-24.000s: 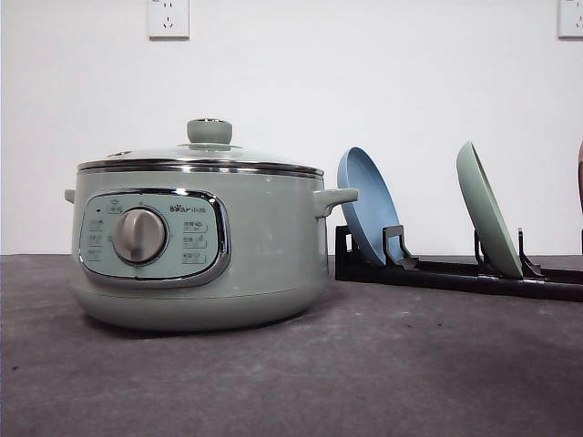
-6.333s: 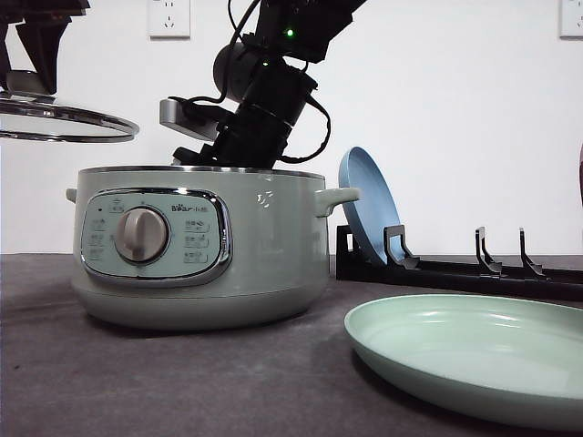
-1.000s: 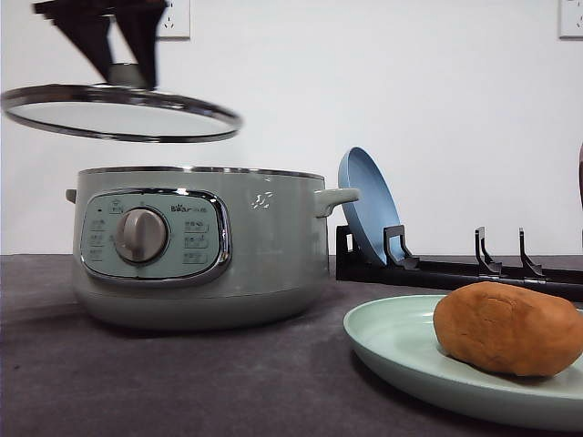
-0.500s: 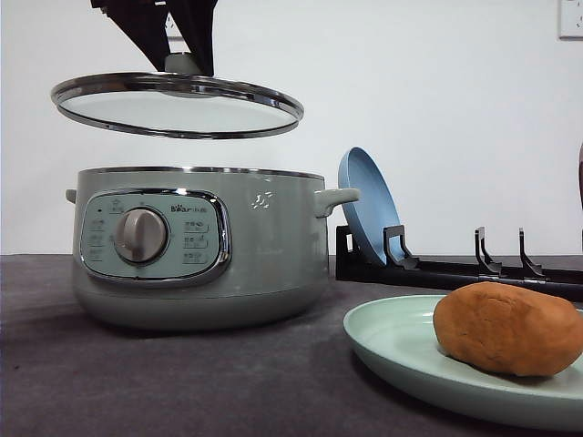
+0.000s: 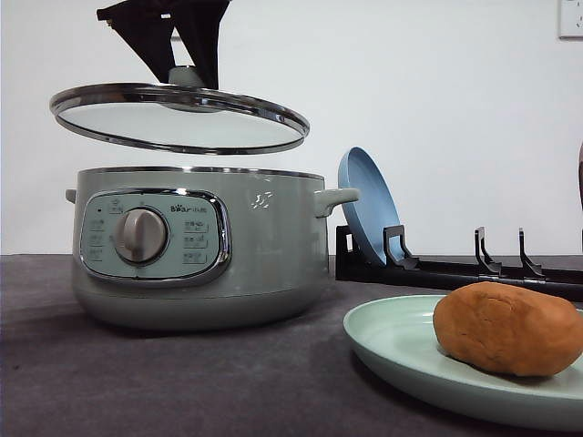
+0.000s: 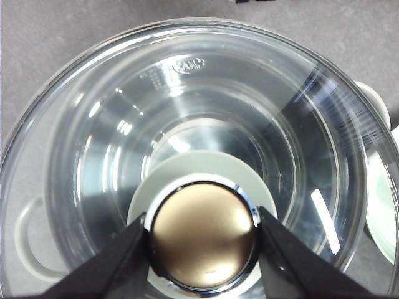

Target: Transfer potato from steamer to green plate

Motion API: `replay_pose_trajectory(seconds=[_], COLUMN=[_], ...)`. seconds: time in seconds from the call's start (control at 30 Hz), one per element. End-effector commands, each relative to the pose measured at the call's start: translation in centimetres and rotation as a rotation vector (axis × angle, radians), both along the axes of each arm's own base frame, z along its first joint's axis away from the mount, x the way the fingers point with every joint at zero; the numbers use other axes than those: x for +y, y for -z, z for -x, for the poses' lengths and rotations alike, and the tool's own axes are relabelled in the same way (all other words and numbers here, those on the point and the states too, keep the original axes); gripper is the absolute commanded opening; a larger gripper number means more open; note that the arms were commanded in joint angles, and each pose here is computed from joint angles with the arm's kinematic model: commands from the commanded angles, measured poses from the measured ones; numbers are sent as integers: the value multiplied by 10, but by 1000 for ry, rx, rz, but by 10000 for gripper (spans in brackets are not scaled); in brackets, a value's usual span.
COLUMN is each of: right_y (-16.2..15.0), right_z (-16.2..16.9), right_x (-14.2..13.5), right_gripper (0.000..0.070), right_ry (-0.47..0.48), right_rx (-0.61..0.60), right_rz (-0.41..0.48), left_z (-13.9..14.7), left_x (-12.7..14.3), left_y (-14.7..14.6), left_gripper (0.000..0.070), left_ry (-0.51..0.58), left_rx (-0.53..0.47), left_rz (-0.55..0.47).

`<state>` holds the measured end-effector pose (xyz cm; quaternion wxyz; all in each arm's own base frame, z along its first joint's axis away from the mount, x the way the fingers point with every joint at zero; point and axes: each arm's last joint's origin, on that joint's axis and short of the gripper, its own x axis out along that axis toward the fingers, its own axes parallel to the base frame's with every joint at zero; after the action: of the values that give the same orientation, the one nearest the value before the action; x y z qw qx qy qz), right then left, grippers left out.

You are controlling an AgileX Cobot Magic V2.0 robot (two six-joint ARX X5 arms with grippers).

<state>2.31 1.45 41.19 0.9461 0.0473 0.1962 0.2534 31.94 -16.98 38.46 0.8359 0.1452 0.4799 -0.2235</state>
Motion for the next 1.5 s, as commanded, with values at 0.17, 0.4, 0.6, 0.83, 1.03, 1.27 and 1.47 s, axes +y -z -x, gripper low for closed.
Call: replay_pose_trajectory(seconds=[0.17,0.4,0.6,0.83,1.03,1.27,1.47], right_y=[-5,-5,-5,-5,-5,-5,-5], right_z=[1,1,1,1,1,1,1], right_x=[0,-1,0,0,0,0,-1], right_gripper=[608,608,608,608,608,608,608], right_ry=[-1,0,0,0,1,3,4], right_rx=[-16,-16,-16,-15,-14,-9,-8], right_rz=[-18,-18,-18,-18,-20,-27,-30], left_z=[-10,-20,-28,-32,-34,-35,-36], left_x=[-12,-22,-26,-29,-30,-31,-31], left_y=[7,25,38,42,41,40,39], left_gripper=[0,0,0,0,0,0,0], left_ry=[14,23,23,26,39,71,77], left_rx=[-6,32,61,50,30,1,-7], left_rz=[4,-17,-33,-29,-27,-31,-30])
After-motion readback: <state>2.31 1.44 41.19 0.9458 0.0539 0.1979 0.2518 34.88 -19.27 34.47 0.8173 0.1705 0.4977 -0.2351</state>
